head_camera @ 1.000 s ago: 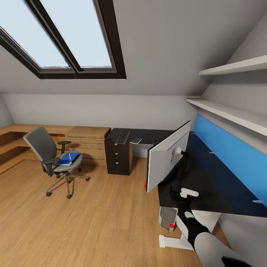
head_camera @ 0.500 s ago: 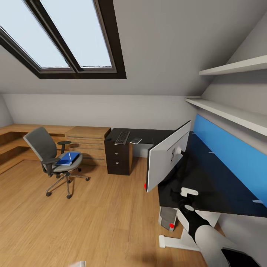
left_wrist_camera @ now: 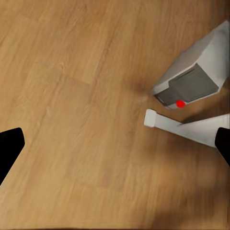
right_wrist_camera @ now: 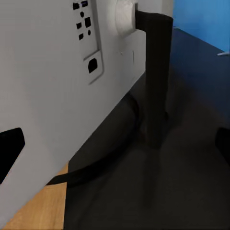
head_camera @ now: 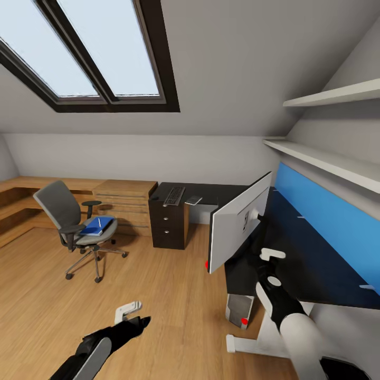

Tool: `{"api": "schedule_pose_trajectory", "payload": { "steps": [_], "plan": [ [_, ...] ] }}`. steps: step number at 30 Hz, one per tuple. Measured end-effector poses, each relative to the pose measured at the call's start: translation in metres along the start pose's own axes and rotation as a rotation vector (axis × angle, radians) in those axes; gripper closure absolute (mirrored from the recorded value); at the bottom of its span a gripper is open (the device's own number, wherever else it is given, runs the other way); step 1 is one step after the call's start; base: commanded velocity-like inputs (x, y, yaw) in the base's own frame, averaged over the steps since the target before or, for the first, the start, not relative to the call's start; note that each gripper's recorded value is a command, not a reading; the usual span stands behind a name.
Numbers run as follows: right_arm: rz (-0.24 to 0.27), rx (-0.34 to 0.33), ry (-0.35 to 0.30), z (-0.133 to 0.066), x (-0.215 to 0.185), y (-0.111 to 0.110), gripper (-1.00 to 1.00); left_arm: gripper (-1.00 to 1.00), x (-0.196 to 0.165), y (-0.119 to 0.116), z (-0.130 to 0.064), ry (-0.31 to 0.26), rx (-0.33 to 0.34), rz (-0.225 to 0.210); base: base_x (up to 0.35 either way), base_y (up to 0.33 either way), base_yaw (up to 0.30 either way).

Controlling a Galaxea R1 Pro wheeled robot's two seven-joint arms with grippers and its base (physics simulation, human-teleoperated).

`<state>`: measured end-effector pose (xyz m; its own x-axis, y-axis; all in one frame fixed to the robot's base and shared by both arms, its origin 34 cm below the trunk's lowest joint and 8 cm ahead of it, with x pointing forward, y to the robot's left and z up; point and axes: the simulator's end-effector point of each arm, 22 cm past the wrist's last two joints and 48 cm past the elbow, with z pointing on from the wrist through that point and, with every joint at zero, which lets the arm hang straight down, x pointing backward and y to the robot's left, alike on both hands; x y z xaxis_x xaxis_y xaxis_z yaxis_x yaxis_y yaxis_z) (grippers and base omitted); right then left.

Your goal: In the bedroom, organize the workspace by keeping the computer under the desk, ensuring the monitor is on the desk, placing the keyboard on the desk next to the monitor, placing the mouse on the desk next to the keyboard, moving the folder from the swivel chair onto the desk next to the mouse, stacking the notebook on top of the folder with the pen on top of the notebook, and positioning the swivel chair next to the desk.

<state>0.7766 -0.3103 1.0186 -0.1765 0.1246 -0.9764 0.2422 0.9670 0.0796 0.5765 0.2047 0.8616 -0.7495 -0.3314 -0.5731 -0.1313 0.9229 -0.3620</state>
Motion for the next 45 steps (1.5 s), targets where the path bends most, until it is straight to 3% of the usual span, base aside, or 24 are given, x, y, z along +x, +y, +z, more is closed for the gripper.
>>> {"api": "schedule_pose_trajectory", "payload": {
  "steps": [6, 9, 10, 13, 18, 19, 25, 36, 45],
  "plan": [
    [0.001, -0.001, -0.038, -0.001, -0.014, -0.002, -1.0, -1.0, -0.004, -0.014, -0.028, -0.061, 0.026, 0.039, 0.0, 0.0, 0.0],
    [0.0, -0.002, -0.038, -0.002, -0.013, -0.003, -1.0, -1.0, -0.008, -0.01, -0.04, -0.1, -0.019, 0.115, 0.096, -0.004, 0.0],
    [-0.001, -0.004, -0.031, -0.004, -0.009, -0.002, -1.0, -1.0, 0.0, -0.016, -0.04, -0.089, -0.016, 0.144, 0.277, -0.025, 0.0],
    [-0.002, -0.004, -0.025, -0.004, -0.006, -0.002, -1.0, -1.0, 0.007, -0.019, -0.038, -0.079, -0.014, 0.157, 0.295, -0.047, 0.0],
    [-0.019, 0.004, -0.002, -0.004, 0.005, -0.01, -1.0, -1.0, 0.004, -0.029, -0.037, -0.106, -0.028, 0.222, 0.306, -0.014, 0.0],
    [-0.035, 0.019, 0.067, -0.007, 0.037, -0.024, -1.0, -1.0, 0.004, -0.028, -0.037, -0.108, -0.033, 0.226, 0.302, -0.002, 0.0],
    [-0.068, 0.046, 0.156, -0.012, 0.076, -0.051, -1.0, -1.0, 0.006, -0.026, -0.035, -0.103, -0.038, 0.224, 0.13, -0.001, 0.0],
    [-0.083, 0.067, 0.17, -0.013, 0.08, -0.07, -1.0, -1.0, 0.016, -0.041, -0.033, -0.132, -0.013, 0.19, 0.014, -0.004, 0.0],
    [-0.088, 0.078, 0.161, -0.011, 0.077, -0.08, -1.0, -1.0, 0.015, -0.042, -0.033, -0.137, -0.012, 0.192, 0.113, -0.107, 0.0]
  ]
}}
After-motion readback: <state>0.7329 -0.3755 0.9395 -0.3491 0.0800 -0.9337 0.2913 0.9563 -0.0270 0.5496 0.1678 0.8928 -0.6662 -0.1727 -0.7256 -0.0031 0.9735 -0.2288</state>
